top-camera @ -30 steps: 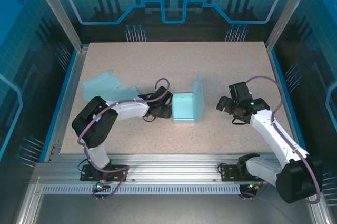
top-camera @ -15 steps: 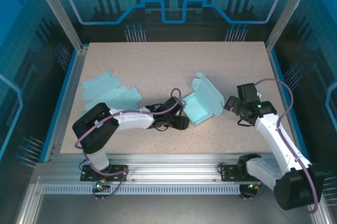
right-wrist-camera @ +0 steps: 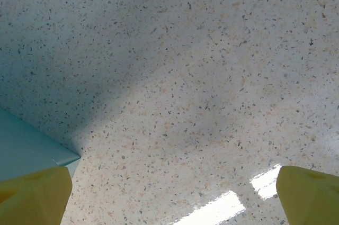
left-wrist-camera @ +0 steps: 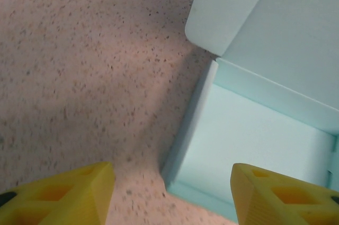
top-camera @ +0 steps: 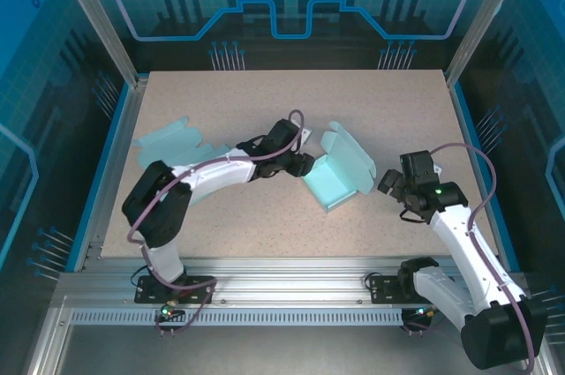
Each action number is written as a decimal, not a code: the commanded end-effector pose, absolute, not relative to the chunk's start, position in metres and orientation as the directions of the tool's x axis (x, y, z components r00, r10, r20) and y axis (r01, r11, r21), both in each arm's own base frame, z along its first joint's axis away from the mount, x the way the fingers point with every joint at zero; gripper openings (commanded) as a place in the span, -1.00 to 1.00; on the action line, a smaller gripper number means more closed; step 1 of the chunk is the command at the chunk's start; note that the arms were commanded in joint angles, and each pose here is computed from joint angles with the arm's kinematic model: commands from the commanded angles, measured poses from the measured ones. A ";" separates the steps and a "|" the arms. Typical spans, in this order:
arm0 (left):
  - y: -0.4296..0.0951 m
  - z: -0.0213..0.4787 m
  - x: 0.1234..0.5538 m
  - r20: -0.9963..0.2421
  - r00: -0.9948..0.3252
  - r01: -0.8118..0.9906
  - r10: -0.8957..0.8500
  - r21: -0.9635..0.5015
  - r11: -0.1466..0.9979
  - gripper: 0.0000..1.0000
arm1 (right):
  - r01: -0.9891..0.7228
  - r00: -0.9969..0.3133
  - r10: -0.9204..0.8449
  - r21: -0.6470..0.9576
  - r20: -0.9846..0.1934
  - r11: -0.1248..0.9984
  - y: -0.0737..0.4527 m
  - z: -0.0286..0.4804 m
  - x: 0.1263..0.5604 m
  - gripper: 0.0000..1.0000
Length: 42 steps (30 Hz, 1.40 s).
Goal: Fold the paper box
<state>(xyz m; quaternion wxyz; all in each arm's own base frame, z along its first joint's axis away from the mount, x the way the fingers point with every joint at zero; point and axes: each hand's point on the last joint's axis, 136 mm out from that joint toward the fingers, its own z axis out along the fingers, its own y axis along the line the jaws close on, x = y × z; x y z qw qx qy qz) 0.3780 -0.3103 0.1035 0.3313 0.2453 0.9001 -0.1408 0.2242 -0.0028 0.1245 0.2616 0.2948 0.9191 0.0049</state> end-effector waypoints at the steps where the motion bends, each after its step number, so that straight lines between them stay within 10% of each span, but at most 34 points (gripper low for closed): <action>1: -0.317 0.084 0.378 -0.620 -0.626 0.625 0.473 -0.037 0.780 0.24 | 0.556 -0.677 0.568 0.180 -0.468 0.811 -0.004 0.127 0.222 1.00; 17: -0.328 0.050 0.393 -0.580 -0.625 0.625 0.523 0.029 0.780 0.24 | 0.545 -0.663 0.571 0.211 -0.484 0.812 -0.001 0.132 0.229 1.00; 26: -0.328 0.034 0.397 -0.550 -0.639 0.600 0.537 0.080 0.796 -0.08 | 0.537 -0.655 0.568 0.222 -0.498 0.814 -0.001 0.138 0.231 1.00; 42: -0.252 0.032 0.410 -0.575 -0.792 0.122 0.205 0.180 0.976 -0.41 | 0.484 -0.701 0.539 0.243 -0.467 0.841 0.012 0.131 0.240 1.00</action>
